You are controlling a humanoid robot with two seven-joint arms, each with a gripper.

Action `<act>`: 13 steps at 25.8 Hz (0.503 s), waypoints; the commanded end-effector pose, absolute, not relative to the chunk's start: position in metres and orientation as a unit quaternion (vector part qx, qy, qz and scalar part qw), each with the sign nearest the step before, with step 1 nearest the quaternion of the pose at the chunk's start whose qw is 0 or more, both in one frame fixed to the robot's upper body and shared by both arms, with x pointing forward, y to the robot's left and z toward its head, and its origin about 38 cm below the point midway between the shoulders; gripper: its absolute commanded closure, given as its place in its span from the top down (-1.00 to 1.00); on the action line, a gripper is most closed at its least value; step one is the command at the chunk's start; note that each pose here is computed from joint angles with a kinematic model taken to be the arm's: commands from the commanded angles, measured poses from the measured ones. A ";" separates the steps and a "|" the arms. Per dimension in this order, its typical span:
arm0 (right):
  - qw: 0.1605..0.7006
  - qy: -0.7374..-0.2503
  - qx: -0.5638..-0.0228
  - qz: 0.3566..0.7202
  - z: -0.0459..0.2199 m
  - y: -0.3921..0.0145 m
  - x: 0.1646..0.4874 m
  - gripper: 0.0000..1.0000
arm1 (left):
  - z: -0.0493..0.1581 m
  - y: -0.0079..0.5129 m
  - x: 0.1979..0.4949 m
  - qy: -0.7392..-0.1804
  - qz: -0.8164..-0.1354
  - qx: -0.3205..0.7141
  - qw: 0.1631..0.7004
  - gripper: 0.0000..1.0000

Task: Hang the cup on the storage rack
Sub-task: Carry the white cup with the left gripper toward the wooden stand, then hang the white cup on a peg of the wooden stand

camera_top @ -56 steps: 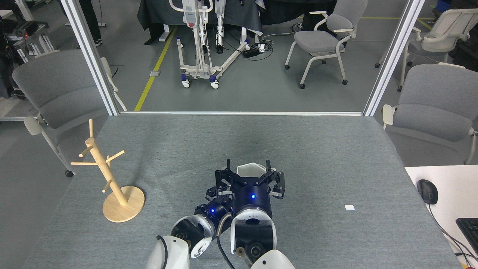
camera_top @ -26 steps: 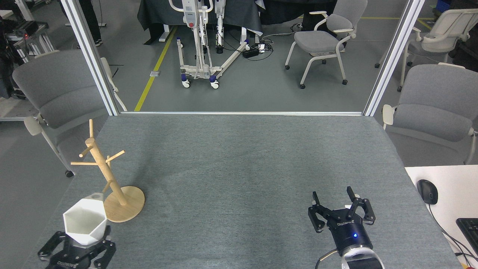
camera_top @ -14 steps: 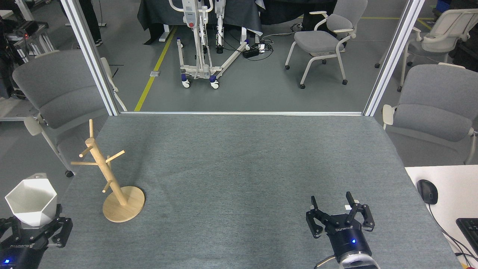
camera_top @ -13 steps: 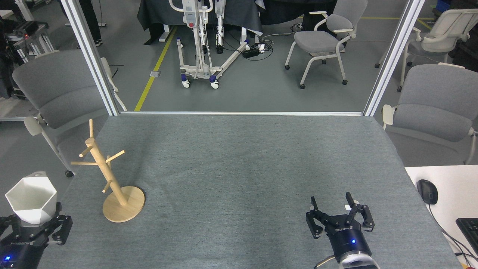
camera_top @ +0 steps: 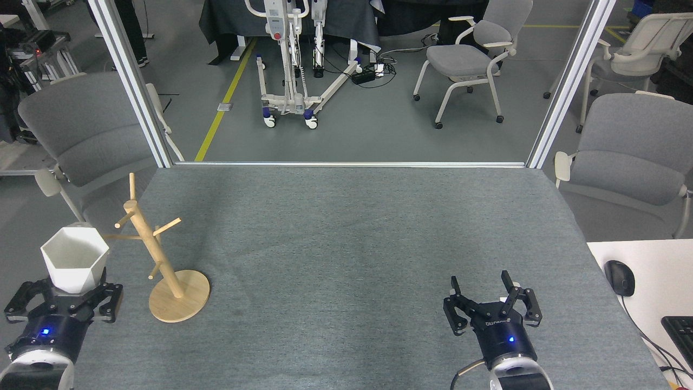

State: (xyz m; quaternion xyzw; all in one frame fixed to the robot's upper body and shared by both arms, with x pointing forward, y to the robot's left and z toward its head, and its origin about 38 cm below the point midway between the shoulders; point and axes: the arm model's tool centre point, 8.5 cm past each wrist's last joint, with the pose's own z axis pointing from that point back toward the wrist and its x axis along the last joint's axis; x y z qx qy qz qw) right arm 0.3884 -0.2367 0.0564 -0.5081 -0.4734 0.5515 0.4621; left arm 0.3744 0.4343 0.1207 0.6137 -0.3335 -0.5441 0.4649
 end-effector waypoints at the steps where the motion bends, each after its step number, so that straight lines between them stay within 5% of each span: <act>1: 0.459 -0.479 -0.511 0.547 0.063 -0.235 0.394 0.99 | 0.117 0.421 0.383 -0.331 -0.550 0.611 0.463 -1.00; 13: 0.456 -0.483 -0.514 0.544 0.068 -0.234 0.398 0.99 | 0.102 0.403 0.394 -0.326 -0.574 0.596 0.458 -1.00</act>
